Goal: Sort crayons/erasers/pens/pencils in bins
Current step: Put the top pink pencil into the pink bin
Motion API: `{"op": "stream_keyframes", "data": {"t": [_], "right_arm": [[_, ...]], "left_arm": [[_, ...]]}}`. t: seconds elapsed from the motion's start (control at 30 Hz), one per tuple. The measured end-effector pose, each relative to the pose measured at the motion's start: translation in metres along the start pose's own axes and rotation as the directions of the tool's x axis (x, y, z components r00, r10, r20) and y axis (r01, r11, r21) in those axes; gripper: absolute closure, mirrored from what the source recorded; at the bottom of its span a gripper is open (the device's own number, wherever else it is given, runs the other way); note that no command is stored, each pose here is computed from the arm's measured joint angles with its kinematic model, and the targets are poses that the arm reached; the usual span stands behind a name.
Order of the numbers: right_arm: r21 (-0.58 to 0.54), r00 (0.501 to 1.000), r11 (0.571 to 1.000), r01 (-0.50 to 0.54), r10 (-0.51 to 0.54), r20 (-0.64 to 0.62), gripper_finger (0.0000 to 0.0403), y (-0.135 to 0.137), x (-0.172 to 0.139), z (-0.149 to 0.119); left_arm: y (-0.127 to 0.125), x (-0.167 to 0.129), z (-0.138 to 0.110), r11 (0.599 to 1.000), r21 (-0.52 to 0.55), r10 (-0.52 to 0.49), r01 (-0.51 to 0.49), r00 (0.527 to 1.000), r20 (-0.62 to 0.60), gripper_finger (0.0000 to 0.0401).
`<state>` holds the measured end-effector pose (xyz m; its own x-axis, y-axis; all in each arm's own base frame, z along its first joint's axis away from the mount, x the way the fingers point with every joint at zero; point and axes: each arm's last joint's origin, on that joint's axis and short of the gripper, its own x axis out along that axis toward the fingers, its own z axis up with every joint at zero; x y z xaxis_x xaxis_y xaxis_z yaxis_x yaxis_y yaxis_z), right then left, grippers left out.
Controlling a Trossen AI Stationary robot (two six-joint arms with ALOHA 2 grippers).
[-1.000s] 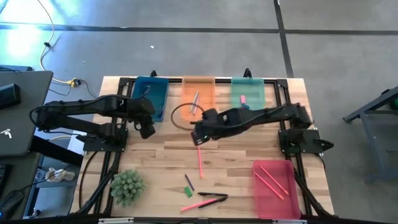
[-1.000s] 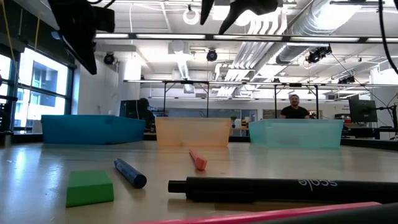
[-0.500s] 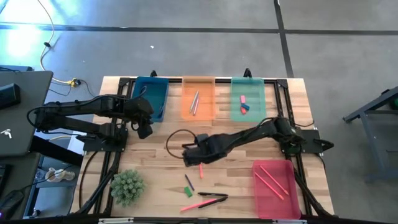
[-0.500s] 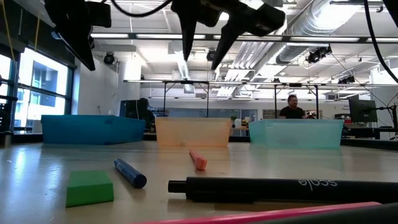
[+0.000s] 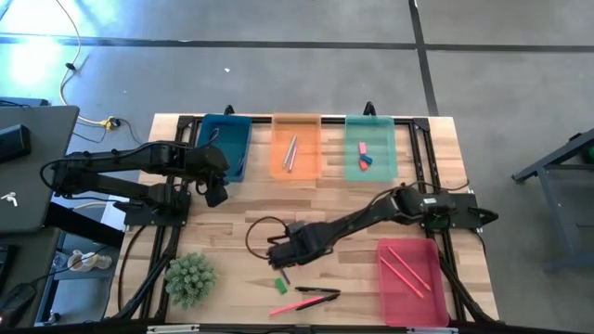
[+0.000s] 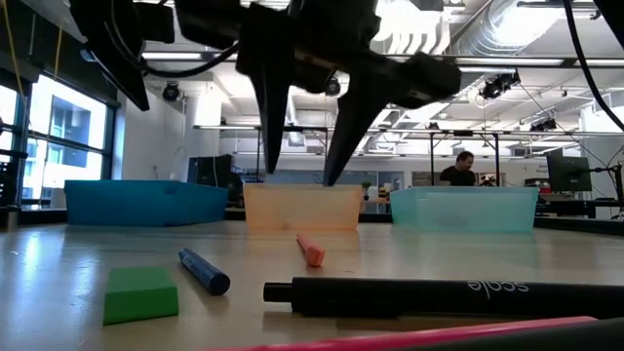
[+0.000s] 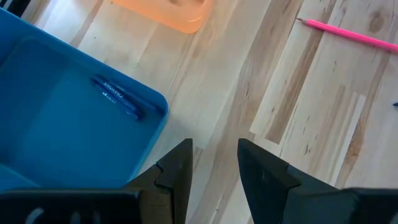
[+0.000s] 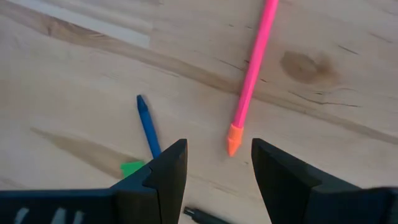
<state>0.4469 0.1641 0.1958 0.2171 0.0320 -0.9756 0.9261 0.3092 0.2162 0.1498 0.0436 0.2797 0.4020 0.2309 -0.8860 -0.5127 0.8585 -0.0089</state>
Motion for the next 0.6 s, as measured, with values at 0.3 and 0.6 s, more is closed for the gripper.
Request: {"op": "stream_keyframes", "data": {"t": [0.3, 0.6], "right_arm": [[-0.014, 1.000, 1.000, 0.028, -0.028, 0.001, 0.0231, 0.000, 0.020, -0.005], [-0.006, 0.996, 0.996, 0.086, -0.086, -0.027, 0.0231, -0.009, 0.035, -0.010]], "left_arm": [[0.000, 0.000, 0.000, 1.000, 0.000, -0.001, 0.001, 1.000, 0.000, 0.0284], [0.000, 0.000, 0.000, 1.000, 0.000, -0.001, 0.001, 1.000, 0.000, 0.0284]]}}
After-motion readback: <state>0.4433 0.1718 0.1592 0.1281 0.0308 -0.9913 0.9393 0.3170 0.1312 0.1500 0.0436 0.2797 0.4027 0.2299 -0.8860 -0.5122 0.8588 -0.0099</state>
